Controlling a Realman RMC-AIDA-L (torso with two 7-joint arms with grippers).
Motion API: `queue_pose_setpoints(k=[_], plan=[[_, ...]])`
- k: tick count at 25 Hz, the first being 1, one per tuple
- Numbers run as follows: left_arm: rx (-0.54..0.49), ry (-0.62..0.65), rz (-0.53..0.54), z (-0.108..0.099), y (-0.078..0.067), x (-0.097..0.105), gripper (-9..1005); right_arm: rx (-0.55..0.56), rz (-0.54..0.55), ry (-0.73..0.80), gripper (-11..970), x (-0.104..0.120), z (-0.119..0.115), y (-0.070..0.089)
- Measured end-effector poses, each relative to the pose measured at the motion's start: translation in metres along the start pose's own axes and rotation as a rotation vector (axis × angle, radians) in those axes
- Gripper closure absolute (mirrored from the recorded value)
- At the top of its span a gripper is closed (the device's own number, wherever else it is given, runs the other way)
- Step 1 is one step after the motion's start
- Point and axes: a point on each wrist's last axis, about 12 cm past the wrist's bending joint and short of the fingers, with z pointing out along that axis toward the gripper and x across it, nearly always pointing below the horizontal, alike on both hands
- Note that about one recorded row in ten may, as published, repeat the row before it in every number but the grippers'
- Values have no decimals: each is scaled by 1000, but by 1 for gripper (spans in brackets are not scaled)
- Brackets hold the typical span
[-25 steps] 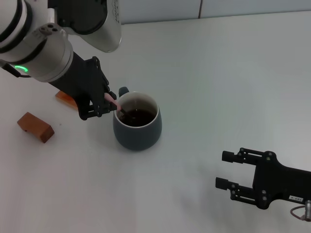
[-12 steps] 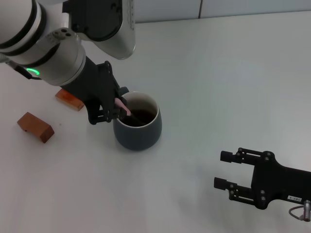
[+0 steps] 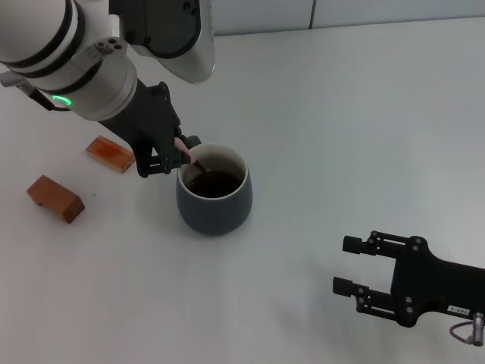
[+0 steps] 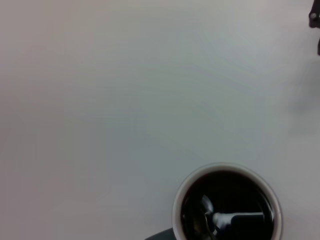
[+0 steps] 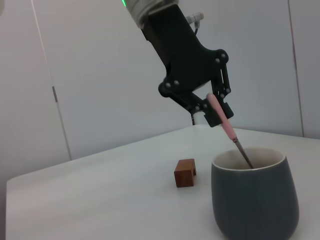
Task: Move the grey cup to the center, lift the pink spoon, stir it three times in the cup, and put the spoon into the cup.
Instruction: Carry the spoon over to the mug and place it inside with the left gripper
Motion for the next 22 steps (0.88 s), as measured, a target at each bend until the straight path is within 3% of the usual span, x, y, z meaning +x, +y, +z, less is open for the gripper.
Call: queue_pose_setpoints(k=[13, 22], plan=[[40, 42, -8, -6, -5, 1, 850, -3, -3, -1, 300, -1, 1, -1], [65, -34, 32, -9, -8, -10, 849, -4, -3, -2, 300, -1, 2, -1]])
